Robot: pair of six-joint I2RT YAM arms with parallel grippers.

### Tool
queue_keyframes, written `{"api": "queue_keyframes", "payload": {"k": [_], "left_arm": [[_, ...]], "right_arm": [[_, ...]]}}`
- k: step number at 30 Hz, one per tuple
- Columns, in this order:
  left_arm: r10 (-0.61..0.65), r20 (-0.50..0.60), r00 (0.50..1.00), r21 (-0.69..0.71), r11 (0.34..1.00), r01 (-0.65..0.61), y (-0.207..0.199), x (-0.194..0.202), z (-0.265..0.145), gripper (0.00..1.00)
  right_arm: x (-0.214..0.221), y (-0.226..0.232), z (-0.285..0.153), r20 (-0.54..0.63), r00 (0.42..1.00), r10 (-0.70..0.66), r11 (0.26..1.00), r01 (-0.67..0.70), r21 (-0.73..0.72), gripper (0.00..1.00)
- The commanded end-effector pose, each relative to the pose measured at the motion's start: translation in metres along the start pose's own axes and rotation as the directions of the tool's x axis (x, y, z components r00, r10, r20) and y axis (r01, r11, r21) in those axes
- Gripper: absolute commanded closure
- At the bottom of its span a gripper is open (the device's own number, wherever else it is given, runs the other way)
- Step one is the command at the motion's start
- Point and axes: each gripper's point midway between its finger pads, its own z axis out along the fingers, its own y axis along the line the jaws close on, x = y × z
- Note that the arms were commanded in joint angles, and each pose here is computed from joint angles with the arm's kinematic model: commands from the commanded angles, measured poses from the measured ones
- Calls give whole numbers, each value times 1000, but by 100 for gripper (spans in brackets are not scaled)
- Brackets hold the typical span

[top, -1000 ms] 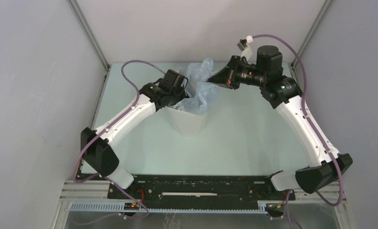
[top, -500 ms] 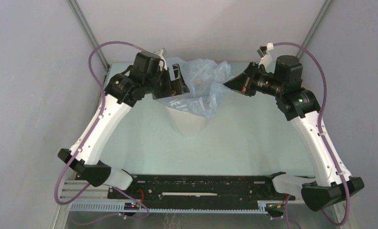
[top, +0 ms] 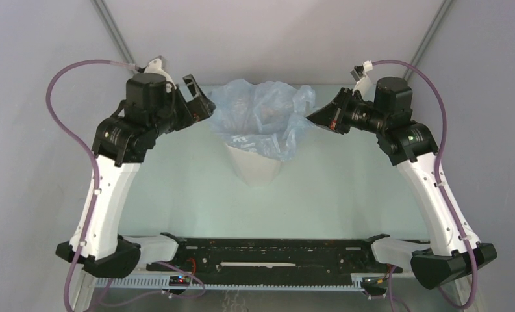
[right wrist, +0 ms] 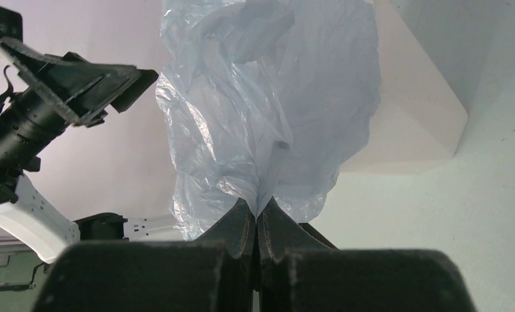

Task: Put the trash bags into the trash bin

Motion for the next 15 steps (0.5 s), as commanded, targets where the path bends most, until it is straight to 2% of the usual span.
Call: {"api": "queue_keyframes", "payload": {"k": [1,3,6,8,11,13,15], "left_arm": [[1,-41,999,-96,995,-5,14,-1,30,0],[6,-69,998,-79,997,-11,8,2,47,8],[9,-91,996,-14,1000,-10,-11,3,62,34],[21,-87,996,6,1000,-21,-18,4,72,38],[33,-141,989,6,999,-33,-22,17,91,51],[81,-160,984,-1,997,-82,-28,22,100,60],[140,-179,974,-3,990,-143,-36,33,105,65]], "right_arm": [[-11,12,-4,46,998,-43,999,45,-28,100],[-10,12,-4,49,998,-39,999,41,-29,100],[-10,12,-6,60,997,-37,999,39,-32,100],[-10,13,-7,63,997,-36,999,38,-33,100],[-9,13,-7,60,998,-32,999,34,-35,100],[-8,15,-6,58,998,-32,999,34,-39,100],[-9,16,-4,57,998,-30,999,33,-44,100]]}}
